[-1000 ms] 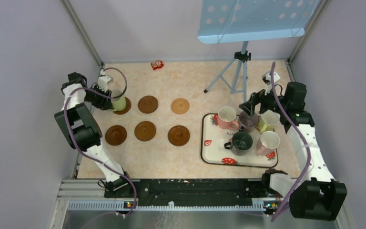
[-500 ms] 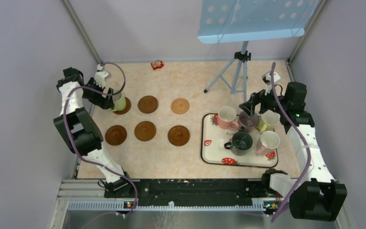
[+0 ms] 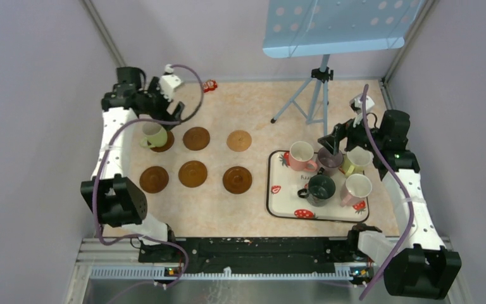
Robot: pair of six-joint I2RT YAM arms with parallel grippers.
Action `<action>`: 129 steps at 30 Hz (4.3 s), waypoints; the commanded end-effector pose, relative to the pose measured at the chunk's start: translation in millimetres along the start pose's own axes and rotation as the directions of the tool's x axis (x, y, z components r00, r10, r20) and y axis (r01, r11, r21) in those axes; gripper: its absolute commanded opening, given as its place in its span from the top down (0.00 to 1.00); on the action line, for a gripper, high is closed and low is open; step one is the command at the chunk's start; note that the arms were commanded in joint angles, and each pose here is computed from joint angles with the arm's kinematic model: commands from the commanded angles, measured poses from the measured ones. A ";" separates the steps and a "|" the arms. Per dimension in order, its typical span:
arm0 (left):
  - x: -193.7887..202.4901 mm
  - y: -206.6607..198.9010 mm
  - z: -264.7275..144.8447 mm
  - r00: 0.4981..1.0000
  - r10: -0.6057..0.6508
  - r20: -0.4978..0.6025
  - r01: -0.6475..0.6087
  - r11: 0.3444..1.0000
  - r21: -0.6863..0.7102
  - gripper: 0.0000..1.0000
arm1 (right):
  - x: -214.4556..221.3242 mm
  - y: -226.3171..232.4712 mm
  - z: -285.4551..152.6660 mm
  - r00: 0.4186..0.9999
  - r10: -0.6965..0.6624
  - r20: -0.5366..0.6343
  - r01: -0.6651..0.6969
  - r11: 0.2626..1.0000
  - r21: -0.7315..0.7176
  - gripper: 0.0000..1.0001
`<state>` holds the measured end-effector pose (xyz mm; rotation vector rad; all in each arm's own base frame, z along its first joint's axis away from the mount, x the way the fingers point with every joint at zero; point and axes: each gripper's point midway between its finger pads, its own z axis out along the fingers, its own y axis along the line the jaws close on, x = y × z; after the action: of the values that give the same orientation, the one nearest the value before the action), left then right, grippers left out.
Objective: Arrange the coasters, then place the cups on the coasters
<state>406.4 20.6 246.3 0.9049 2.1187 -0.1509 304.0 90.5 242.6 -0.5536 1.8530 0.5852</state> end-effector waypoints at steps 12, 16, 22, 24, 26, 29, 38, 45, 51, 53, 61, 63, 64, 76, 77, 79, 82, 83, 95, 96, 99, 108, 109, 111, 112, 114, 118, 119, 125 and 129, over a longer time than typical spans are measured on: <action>-95.0 -239.9 54.1 0.993 -0.005 0.117 -0.032 0.951 0.307 0.01 | -17.7 -19.5 -2.9 0.992 0.121 0.042 -0.126 0.983 0.137 0.01; -96.7 -303.1 61.8 0.987 0.084 0.137 -0.136 0.893 0.428 0.01 | -17.7 -13.6 -2.4 0.987 0.149 0.054 -0.154 0.982 0.112 0.01; -84.6 -395.3 72.6 0.967 0.215 0.139 -0.256 0.831 0.493 0.01 | -8.5 -28.4 -3.2 0.994 0.107 0.011 -0.108 0.982 0.155 0.02; -73.2 -422.8 81.6 0.968 0.224 0.109 -0.248 0.811 0.530 0.01 | -9.1 -35.1 -4.7 0.991 0.133 0.014 -0.133 0.976 0.171 0.02; -64.8 -447.0 93.0 0.967 0.240 0.083 -0.244 0.790 0.562 0.01 | -8.0 -40.8 -5.9 0.988 0.153 0.015 -0.153 0.971 0.184 0.02; -61.0 -473.9 106.0 0.962 0.268 0.050 -0.246 0.774 0.583 0.01 | -7.3 -45.5 -8.1 0.986 0.164 0.018 -0.164 0.967 0.197 0.03; -55.8 -516.2 140.5 0.957 0.289 -0.018 -0.222 0.771 0.597 0.16 | -9.3 -47.3 -13.4 0.987 0.159 0.031 -0.162 0.967 0.195 0.03; -66.4 -533.6 148.6 0.962 0.271 0.012 -0.220 0.753 0.621 0.30 | -12.2 -44.1 -14.0 0.987 0.157 0.034 -0.161 0.971 0.176 0.03; -62.9 -541.5 158.9 0.961 0.278 -0.013 -0.206 0.744 0.635 0.42 | -13.6 -45.7 -15.4 0.988 0.152 0.036 -0.156 0.970 0.188 0.03; -61.6 -542.6 162.3 0.959 0.283 -0.020 -0.207 0.744 0.635 0.47 | -14.0 -46.9 -15.8 0.988 0.153 0.037 -0.157 0.968 0.195 0.03; -58.1 -543.7 165.5 0.954 0.298 -0.027 -0.214 0.743 0.634 0.62 | -12.5 -51.9 -17.4 0.986 0.162 0.034 -0.165 0.962 0.218 0.03; -58.3 -542.3 163.4 0.954 0.299 -0.030 -0.213 0.744 0.633 0.69 | -12.1 -52.3 -17.6 0.986 0.163 0.034 -0.166 0.961 0.219 0.03; -58.9 -542.2 161.2 0.954 0.297 -0.028 -0.213 0.743 0.635 0.72 | -12.2 -52.4 -17.6 0.986 0.163 0.034 -0.166 0.961 0.219 0.03; -61.6 -512.8 92.8 0.943 0.316 0.104 -0.303 0.689 0.658 1.00 | -10.0 -49.3 -17.2 0.987 0.161 0.029 -0.163 0.966 0.200 0.03; -62.2 -508.0 84.6 0.941 0.317 0.115 -0.312 0.685 0.658 1.00 | -9.7 -49.0 -17.2 0.986 0.162 0.029 -0.164 0.967 0.197 0.03; -63.0 -495.4 71.3 0.940 0.318 0.121 -0.316 0.685 0.656 1.00 | -9.8 -48.2 -17.0 0.987 0.161 0.028 -0.163 0.968 0.191 0.03; -66.0 -466.7 53.9 0.952 0.284 0.115 -0.285 0.681 0.675 1.00 | -9.8 -46.1 -16.8 0.988 0.155 0.028 -0.158 0.971 0.180 0.03; -68.0 -458.1 45.5 0.962 0.245 0.120 -0.256 0.658 0.708 1.00 | -9.0 -45.6 -16.3 0.988 0.153 0.026 -0.155 0.972 0.175 0.03; -78.2 -233.3 25.0 0.976 -0.028 0.216 -0.040 0.951 0.307 1.00 | -5.0 -43.9 -13.6 0.989 0.149 0.014 -0.150 0.977 0.153 0.03; -73.5 -218.4 24.0 0.974 -0.030 0.223 -0.030 0.965 0.261 1.00 | -4.7 -43.4 -13.4 0.988 0.151 0.014 -0.151 0.977 0.150 0.03; -55.0 -180.7 22.3 0.975 -0.047 0.219 0.008 0.984 0.176 1.00 | -4.4 -42.9 -12.8 0.989 0.150 0.012 -0.150 0.978 0.144 0.03; 0.5 -105.6 34.1 0.983 -0.039 0.180 0.031 0.998 0.048 1.00 | -2.7 -41.1 -11.6 0.989 0.150 0.008 -0.150 0.980 0.129 0.03; 6.8 -96.4 36.8 0.984 -0.060 0.167 0.056 0.998 0.028 1.00 | -2.7 -41.0 -11.6 0.989 0.150 0.008 -0.150 0.980 0.129 0.03; 17.5 -82.1 43.2 0.984 -0.097 0.148 0.098 0.995 0.000 1.00 | -2.1 -40.6 -11.4 0.989 0.151 0.007 -0.150 0.981 0.126 0.03; 22.8 -77.8 46.4 0.983 -0.110 0.144 0.111 0.994 -0.002 1.00 | -2.0 -40.3 -11.4 0.989 0.151 0.006 -0.150 0.981 0.124 0.03; 33.1 -70.3 51.4 0.981 -0.125 0.146 0.127 0.992 -0.007 1.00 | -1.5 -40.4 -11.1 0.989 0.150 0.006 -0.149 0.981 0.123 0.03; 44.6 -64.3 61.4 0.980 -0.127 0.156 0.129 0.992 -0.002 1.00 | -2.8 -39.5 -10.2 0.989 0.145 0.008 -0.145 0.983 0.112 0.03; 46.4 -63.7 64.6 0.980 -0.122 0.158 0.124 0.992 -0.003 1.00 | -2.7 -38.9 -9.8 0.989 0.146 0.007 -0.146 0.983 0.107 0.03; 54.0 -58.8 83.4 0.976 -0.136 0.170 0.139 0.990 -0.004 1.00 | -1.2 -38.2 -8.5 0.988 0.151 0.003 -0.151 0.984 0.098 0.03; 57.3 -58.2 94.1 0.972 -0.160 0.171 0.160 0.987 0.014 1.00 | -0.3 -38.5 -7.8 0.988 0.156 0.001 -0.155 0.983 0.096 0.03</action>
<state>376.5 -20.1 109.4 0.6723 2.1851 -0.3016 317.7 58.1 223.6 -0.3187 1.9819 0.6071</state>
